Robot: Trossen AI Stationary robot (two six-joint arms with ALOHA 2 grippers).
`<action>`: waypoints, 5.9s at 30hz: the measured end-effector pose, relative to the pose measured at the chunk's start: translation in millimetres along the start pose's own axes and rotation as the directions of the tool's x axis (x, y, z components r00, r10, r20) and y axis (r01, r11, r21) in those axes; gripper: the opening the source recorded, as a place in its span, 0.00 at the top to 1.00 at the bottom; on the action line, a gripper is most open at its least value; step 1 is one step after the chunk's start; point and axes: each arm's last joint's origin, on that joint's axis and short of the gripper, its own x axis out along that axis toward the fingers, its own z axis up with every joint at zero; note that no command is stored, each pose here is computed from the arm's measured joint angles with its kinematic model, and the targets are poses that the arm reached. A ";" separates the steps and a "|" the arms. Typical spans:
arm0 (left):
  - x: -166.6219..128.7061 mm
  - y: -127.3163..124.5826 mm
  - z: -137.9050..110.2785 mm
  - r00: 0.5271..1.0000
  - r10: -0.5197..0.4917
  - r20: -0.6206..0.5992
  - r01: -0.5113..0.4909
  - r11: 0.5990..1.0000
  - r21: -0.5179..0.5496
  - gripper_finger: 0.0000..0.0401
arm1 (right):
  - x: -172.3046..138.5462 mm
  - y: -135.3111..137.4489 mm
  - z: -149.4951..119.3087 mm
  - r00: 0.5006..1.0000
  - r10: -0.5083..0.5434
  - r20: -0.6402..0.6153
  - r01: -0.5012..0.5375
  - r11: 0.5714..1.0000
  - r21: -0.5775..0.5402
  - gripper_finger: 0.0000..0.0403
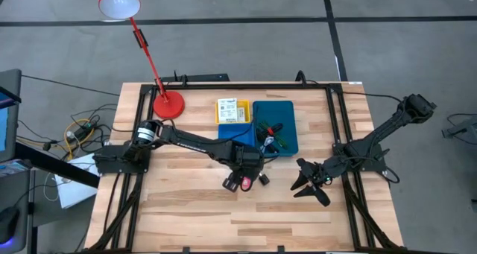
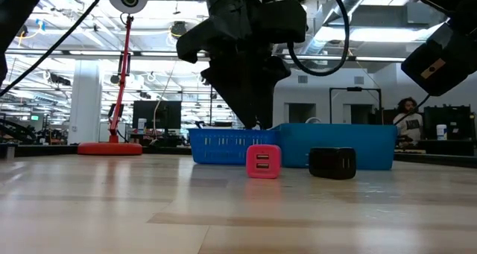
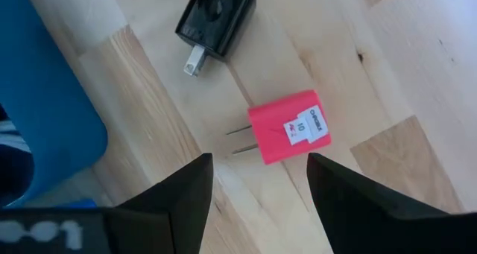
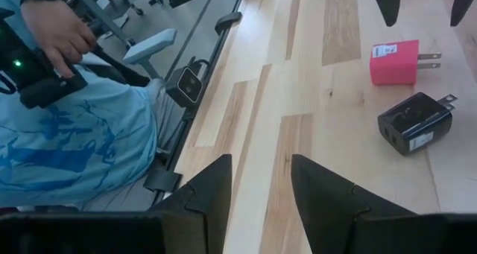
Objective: Pick and place items into bin
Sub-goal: Put the pink charger adapter into the dark blue bin
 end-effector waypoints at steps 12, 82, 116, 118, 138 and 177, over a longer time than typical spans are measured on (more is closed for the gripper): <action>0.0 0.3 0.4 1.000 0.004 0.004 -0.004 0.992 -0.124 0.48 | 0.0 -0.9 -1.5 1.000 -0.009 -0.016 0.008 1.000 -0.010 0.67; 14.0 -13.2 8.9 0.999 -0.037 0.039 0.047 0.943 -0.330 0.30 | 0.0 -1.2 -2.2 1.000 -0.012 -0.023 0.012 0.999 -0.037 0.67; 34.0 -9.4 6.4 0.996 -0.083 0.032 0.089 0.947 -0.309 0.30 | 0.0 -1.5 -2.7 1.000 -0.015 -0.027 0.014 0.999 -0.035 0.67; 34.0 -8.1 5.8 0.996 -0.079 0.030 0.084 0.946 -0.312 0.30 | 0.0 -1.4 -2.7 1.000 -0.015 -0.027 0.014 0.999 -0.036 0.67; 34.0 -7.8 5.7 0.996 -0.079 0.030 0.084 0.947 -0.310 0.30 | 0.0 -1.6 -3.0 0.999 -0.017 -0.030 0.015 0.999 -0.036 0.67; 33.8 -8.3 5.6 0.997 -0.075 0.026 0.079 0.955 -0.287 0.58 | 0.0 -1.7 -3.0 0.999 -0.017 -0.030 0.016 0.999 -0.037 0.67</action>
